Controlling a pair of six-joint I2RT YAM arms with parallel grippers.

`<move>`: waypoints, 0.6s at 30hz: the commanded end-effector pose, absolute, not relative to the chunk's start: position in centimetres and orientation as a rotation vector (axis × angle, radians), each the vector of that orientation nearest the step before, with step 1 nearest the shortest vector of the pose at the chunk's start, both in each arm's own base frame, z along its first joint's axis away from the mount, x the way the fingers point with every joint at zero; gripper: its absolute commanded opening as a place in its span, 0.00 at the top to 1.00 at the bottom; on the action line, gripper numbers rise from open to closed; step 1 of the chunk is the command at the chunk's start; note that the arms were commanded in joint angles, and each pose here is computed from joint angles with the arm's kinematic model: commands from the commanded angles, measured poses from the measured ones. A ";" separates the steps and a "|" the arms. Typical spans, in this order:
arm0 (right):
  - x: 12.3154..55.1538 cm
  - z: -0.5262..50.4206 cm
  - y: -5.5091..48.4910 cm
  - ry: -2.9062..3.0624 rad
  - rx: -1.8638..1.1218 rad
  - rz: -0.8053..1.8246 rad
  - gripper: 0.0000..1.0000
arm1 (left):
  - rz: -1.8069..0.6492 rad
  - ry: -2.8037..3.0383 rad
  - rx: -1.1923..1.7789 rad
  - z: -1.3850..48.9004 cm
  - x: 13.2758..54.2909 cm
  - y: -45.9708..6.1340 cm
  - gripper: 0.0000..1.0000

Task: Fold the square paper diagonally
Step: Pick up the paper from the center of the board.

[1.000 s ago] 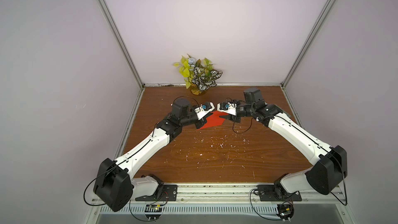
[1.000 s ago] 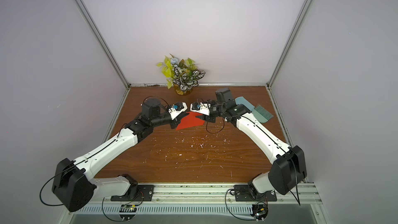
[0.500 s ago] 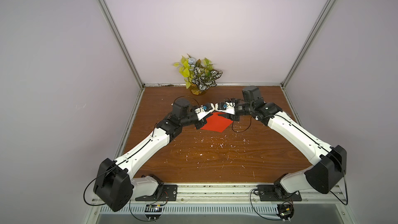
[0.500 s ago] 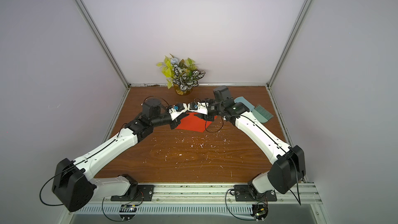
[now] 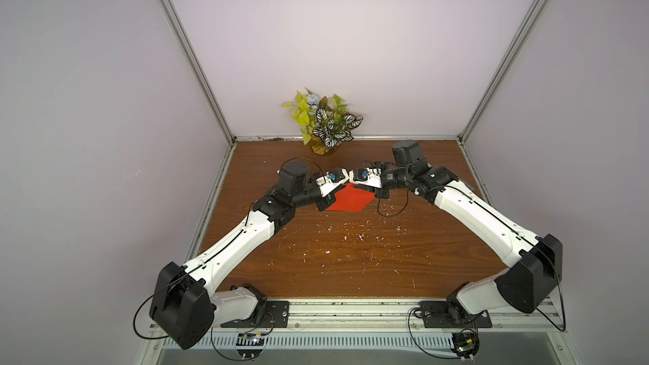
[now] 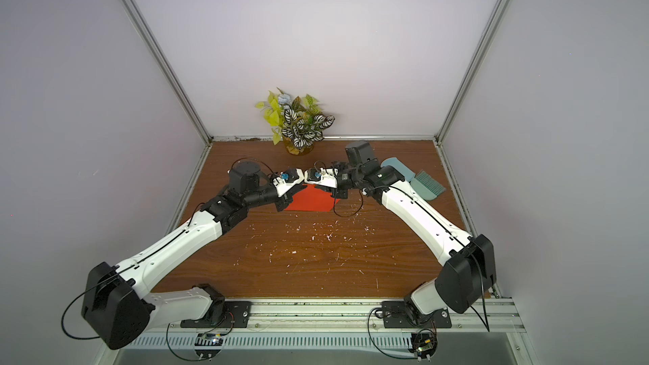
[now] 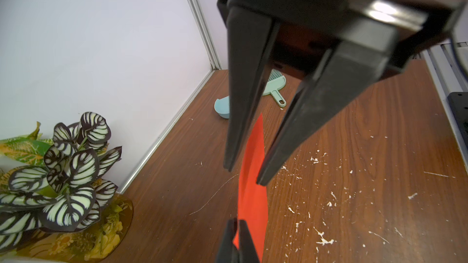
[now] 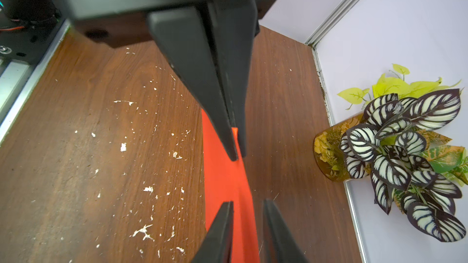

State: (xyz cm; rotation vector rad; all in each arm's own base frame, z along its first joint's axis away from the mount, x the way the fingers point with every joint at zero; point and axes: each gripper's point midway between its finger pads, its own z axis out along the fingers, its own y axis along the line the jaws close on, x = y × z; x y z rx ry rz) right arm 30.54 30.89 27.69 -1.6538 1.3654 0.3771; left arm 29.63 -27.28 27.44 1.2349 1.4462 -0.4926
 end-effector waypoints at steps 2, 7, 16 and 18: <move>29.7 28.5 30.9 1.319 -1.655 0.397 0.72 | -0.498 1.276 1.243 30.3 28.1 -27.9 1.00; 29.9 28.1 30.5 1.339 -1.662 0.403 0.73 | -0.509 1.269 1.245 30.3 27.9 -27.9 1.00; 29.7 28.7 30.1 1.330 -1.658 0.393 0.92 | -0.490 1.273 1.250 30.2 28.1 -27.9 1.00; 29.5 28.8 30.0 1.331 -1.662 0.397 1.00 | -0.488 1.269 1.248 30.3 28.1 -27.8 0.96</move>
